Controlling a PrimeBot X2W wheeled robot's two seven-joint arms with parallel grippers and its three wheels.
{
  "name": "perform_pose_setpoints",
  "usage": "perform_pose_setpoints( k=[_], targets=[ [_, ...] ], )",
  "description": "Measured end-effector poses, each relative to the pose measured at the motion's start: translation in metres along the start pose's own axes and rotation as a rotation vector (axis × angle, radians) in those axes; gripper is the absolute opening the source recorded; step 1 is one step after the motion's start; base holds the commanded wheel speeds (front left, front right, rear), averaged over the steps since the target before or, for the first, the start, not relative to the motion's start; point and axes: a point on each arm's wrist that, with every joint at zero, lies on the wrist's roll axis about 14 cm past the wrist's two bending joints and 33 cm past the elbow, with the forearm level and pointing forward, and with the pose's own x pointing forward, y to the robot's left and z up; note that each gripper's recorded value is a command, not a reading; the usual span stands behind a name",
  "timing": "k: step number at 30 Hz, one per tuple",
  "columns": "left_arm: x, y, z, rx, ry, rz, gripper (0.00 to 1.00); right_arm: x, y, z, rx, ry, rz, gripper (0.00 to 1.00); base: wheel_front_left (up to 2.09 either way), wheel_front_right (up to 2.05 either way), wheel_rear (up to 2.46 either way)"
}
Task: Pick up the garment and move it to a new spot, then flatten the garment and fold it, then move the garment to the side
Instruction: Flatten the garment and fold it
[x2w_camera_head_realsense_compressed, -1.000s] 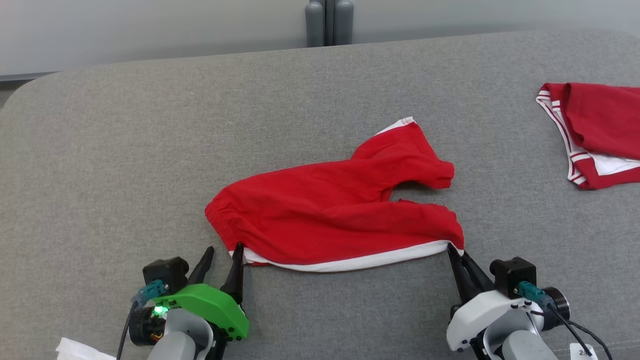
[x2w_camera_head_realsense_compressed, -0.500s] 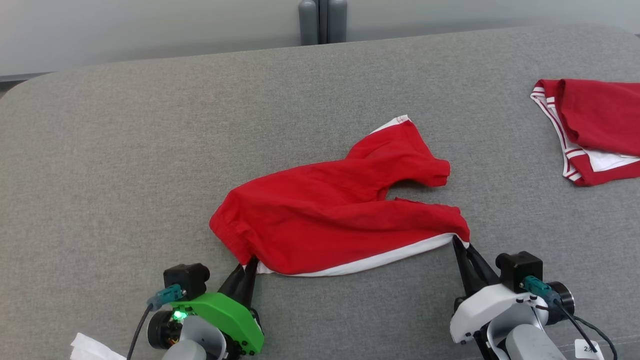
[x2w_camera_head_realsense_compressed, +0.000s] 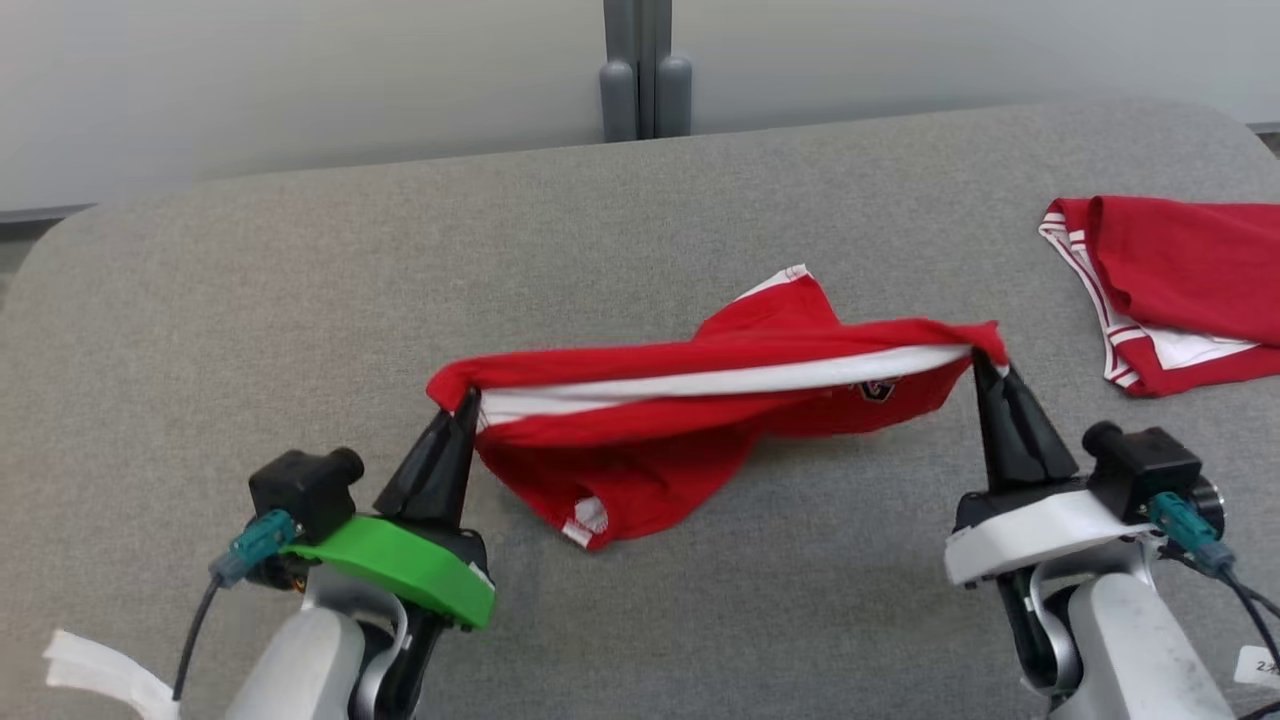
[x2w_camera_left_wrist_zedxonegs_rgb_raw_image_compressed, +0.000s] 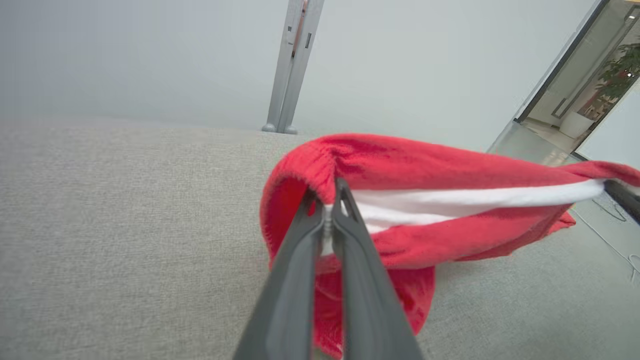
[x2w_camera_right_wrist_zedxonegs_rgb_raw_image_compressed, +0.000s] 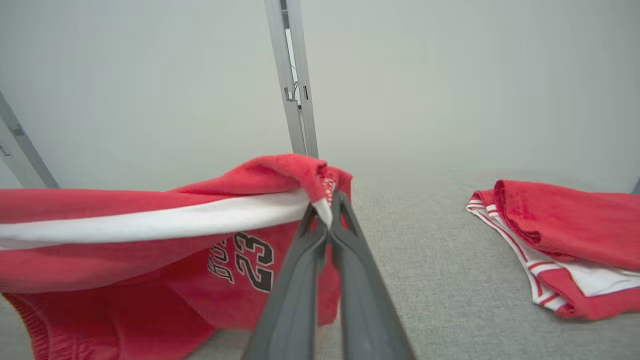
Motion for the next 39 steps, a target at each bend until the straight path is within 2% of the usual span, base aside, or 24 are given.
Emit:
perform_pose_setpoints(
  k=[6, 12, 18, 24, 28, 30, 34, 37, 39],
  targets=[
    [-0.001, -0.046, 0.097, 0.111, -0.214, -0.143, 0.0, -0.005, -0.002, 0.095, -0.083, -0.273, 0.009, 0.0, 0.0, 0.0, 0.0],
    [-0.026, -0.108, 0.18, 0.237, -0.379, -0.317, 0.0, -0.037, 0.008, 0.197, -0.153, -0.555, 0.013, 0.0, 0.0, 0.0, 0.0],
    [-0.046, -0.156, 0.222, 0.324, -0.449, -0.457, 0.0, -0.072, 0.018, 0.252, -0.223, -0.705, 0.014, 0.0, 0.0, 0.0, 0.0],
    [-0.04, -0.163, 0.234, 0.362, -0.432, -0.477, 0.0, -0.081, 0.024, 0.265, -0.246, -0.726, 0.022, 0.0, 0.0, 0.0, 0.0],
    [-0.015, -0.15, 0.223, 0.336, -0.36, -0.457, 0.0, -0.062, 0.018, 0.244, -0.154, -0.643, 0.029, 0.0, 0.0, 0.0, 0.0],
    [0.005, -0.139, 0.216, 0.321, -0.316, -0.434, 0.0, -0.041, 0.017, 0.224, -0.096, -0.57, 0.046, 0.0, 0.0, 0.0, 0.0],
    [0.055, -0.106, 0.202, 0.321, -0.227, -0.367, 0.0, 0.018, 0.021, 0.196, -0.092, -0.465, 0.109, 0.0, 0.0, 0.0, 0.0],
    [0.095, -0.084, 0.211, 0.364, -0.232, -0.313, 0.0, 0.069, 0.021, 0.205, -0.144, -0.479, 0.138, 0.0, 0.0, 0.0, 0.0],
    [0.12, -0.072, 0.231, 0.368, -0.302, -0.274, 0.0, 0.1, 0.018, 0.218, -0.182, -0.509, 0.135, 0.0, 0.0, 0.0, 0.0]
  ],
)
